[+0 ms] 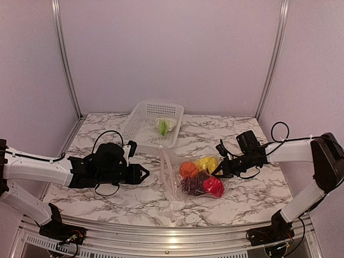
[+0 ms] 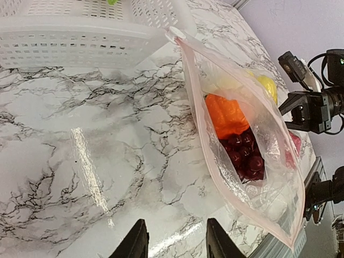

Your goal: Open the zip-top bag and remove the fake food

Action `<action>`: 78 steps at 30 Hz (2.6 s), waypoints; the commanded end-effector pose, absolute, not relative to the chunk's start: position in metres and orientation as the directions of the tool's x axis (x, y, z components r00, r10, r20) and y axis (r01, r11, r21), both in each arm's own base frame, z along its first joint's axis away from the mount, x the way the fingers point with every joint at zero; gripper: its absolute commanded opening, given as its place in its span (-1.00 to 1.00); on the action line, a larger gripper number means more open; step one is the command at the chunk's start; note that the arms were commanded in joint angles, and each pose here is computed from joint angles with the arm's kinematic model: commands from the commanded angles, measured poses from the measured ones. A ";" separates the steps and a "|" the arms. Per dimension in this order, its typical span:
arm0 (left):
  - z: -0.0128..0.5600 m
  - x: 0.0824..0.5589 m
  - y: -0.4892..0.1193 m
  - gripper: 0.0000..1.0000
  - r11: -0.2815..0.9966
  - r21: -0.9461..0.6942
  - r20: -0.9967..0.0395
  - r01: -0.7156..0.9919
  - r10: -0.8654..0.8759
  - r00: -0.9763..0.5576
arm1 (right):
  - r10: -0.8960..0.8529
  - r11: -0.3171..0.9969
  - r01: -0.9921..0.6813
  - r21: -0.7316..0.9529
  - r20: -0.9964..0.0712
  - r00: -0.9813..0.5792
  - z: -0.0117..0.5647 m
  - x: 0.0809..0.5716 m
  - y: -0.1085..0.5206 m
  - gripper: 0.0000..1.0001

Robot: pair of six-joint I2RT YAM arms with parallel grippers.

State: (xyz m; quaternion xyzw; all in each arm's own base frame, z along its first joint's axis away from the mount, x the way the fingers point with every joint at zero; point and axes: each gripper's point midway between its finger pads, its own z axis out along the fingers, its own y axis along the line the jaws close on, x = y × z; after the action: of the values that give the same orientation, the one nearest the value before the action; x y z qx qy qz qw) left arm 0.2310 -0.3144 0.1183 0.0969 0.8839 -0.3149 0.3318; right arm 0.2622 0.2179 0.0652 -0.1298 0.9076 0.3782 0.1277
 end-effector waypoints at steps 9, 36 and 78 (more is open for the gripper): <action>0.140 0.214 -0.387 -0.93 0.574 -0.678 -0.539 0.459 0.037 -0.842 | -0.157 0.741 -0.280 0.611 -0.248 -0.956 0.039 0.251 0.209 -1.00; -0.012 0.213 -0.369 -0.88 0.808 -0.437 -0.322 0.394 0.269 -0.908 | -0.145 0.761 -0.256 0.597 -0.227 -0.963 0.029 0.240 0.201 -1.00; 0.041 0.233 -0.481 0.40 0.460 -0.383 -0.710 0.801 0.409 -0.574 | -0.191 0.742 -0.274 0.612 -0.199 -0.961 0.014 0.231 0.203 -1.00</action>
State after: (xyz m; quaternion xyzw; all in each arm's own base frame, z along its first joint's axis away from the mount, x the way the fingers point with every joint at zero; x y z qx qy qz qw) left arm 0.2310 -0.4597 0.0376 0.3270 0.8301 -0.3659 0.2647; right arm 0.2648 0.2198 0.0585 -0.1477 0.8989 0.3839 0.1506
